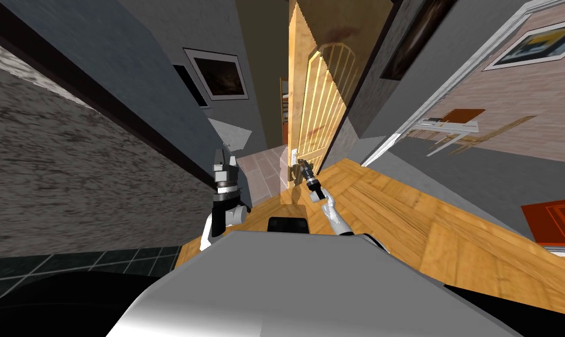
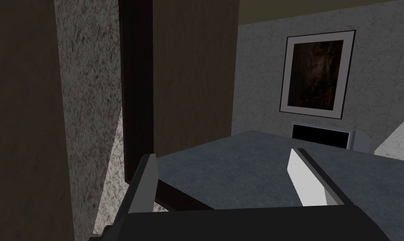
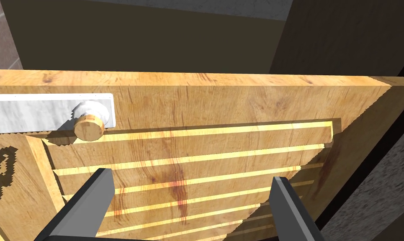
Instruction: Push the door open
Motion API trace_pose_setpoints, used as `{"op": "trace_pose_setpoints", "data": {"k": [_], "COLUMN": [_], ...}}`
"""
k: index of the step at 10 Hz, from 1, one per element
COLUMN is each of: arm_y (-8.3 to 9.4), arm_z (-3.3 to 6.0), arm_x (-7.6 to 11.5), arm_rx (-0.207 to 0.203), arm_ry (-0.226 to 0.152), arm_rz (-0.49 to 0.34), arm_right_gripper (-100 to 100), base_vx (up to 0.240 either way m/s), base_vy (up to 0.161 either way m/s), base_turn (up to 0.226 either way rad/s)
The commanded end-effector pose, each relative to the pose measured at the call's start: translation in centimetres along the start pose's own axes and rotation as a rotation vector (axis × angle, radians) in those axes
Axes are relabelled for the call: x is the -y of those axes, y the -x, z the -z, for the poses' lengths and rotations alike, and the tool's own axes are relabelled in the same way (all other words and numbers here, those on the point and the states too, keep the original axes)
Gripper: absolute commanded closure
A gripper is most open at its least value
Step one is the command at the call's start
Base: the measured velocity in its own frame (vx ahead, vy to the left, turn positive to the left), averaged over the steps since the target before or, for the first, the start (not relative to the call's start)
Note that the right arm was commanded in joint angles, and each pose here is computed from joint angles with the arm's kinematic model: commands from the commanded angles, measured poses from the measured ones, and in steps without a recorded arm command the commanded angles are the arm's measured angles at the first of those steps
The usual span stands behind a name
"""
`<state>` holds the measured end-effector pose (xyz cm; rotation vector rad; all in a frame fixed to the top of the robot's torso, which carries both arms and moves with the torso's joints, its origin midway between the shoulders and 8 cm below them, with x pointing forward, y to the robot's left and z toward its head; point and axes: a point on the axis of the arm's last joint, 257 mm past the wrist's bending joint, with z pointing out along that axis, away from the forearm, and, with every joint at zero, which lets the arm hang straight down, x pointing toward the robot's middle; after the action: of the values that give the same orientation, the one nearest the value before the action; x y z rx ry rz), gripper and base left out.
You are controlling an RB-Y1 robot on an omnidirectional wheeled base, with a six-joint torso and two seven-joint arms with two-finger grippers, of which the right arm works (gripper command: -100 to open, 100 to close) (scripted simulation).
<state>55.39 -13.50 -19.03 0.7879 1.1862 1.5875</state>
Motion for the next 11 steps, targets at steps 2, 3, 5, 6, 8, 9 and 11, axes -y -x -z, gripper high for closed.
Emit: {"op": "trace_pose_setpoints", "data": {"k": [2,3,5,6,8,9,11], "arm_y": [-0.5,-0.7,-1.0,-0.9,-1.1,-1.2,-1.4], "arm_z": [-0.55,-0.88,-1.13,-0.98,-1.22,-1.3,-1.44], "arm_x": [2.0,2.5,4.1,4.4,5.8,6.4,7.5], "arm_rx": [-0.023,-0.033,-0.047,-0.046,-0.06,-0.065,-0.076], "arm_ry": [-0.047,-0.059,-0.099,-0.106,-0.142,-0.159,-0.19], "arm_rz": [-0.016,-0.021,-0.031,-0.032,-0.04,-0.044,-0.05], "arm_right_gripper": [-100,-100,-100,-100,-100,-100,-100], "base_vx": [0.087,0.09,0.074,0.043,0.047,0.069,0.092], "base_vy": [-0.075,-0.085,-0.113,-0.081,-0.06,-0.078,-0.08], "base_turn": [0.06,0.074,0.049,0.02,0.037,0.055,0.049]}}
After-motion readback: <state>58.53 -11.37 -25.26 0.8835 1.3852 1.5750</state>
